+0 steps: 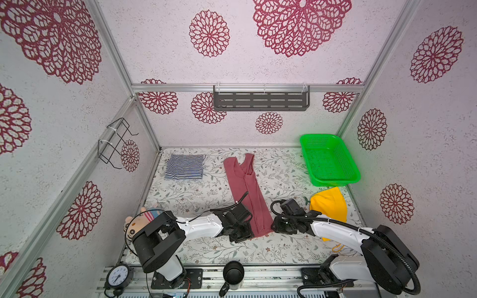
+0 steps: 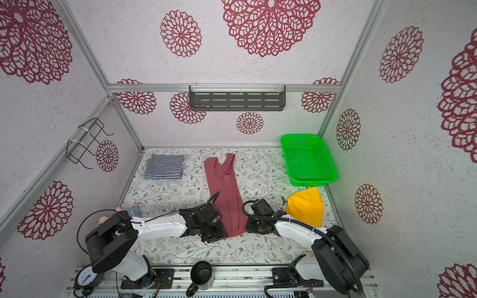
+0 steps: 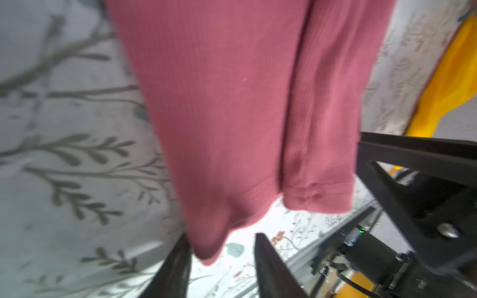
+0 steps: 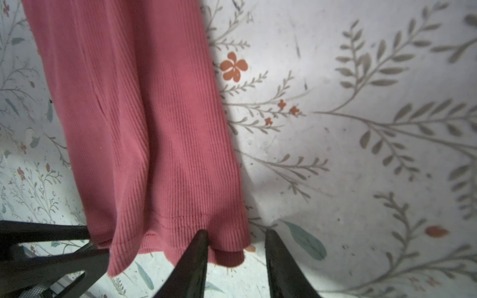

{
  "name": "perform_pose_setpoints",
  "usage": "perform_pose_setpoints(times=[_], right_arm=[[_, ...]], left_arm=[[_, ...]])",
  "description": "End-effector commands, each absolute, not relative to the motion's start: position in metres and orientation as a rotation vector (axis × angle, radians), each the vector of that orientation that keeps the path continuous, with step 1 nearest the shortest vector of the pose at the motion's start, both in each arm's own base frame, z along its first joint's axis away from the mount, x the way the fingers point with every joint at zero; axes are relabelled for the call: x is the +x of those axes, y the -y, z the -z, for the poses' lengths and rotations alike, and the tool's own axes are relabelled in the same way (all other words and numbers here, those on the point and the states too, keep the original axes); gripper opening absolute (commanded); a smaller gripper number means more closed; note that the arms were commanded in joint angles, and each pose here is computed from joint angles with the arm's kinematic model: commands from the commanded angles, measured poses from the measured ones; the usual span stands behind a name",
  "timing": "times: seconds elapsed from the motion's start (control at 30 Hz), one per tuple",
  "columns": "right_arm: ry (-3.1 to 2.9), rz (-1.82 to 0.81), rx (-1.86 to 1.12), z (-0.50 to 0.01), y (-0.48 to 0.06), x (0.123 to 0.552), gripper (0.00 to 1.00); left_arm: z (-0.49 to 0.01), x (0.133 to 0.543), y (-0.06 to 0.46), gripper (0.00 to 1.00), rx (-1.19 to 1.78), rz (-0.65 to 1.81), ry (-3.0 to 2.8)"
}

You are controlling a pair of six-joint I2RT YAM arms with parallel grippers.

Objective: Fold and stack tank tops
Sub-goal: Fold the tank top at the center of the table.

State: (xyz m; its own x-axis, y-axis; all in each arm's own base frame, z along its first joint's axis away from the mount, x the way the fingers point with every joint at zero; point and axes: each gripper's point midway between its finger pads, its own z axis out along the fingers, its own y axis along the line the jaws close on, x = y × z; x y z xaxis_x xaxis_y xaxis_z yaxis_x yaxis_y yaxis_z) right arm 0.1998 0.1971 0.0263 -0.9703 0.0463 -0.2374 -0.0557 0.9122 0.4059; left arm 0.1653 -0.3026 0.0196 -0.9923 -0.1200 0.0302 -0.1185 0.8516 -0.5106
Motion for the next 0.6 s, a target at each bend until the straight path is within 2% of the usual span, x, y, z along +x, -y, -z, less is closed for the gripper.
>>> perform_pose_setpoints(times=[0.0,0.03,0.17,0.27,0.43,0.57], right_arm=[[-2.825,-0.635,-0.016,-0.035,-0.204,0.203,0.36],[-2.821,-0.631,-0.023,-0.036,-0.205,0.203,0.34],[-2.807,-0.615,-0.053,-0.040,-0.204,0.205,0.10],[-2.803,-0.613,-0.070,-0.045,-0.206,0.204,0.00],[-2.822,-0.567,-0.175,-0.059,-0.216,0.191,0.00],[-2.802,-0.497,-0.239,-0.078,-0.220,0.196,0.00]], left_arm=[[-0.002,0.152,0.286,0.33,-0.230,0.703,-3.094],[-0.002,0.154,0.286,0.28,-0.231,0.698,-3.088],[-0.006,0.156,0.280,0.02,-0.224,0.653,-3.079],[-0.011,0.154,0.272,0.00,-0.220,0.621,-3.075],[-0.023,0.151,0.257,0.00,-0.239,0.590,-3.055],[-0.040,0.165,0.249,0.00,-0.276,0.597,-2.975]])
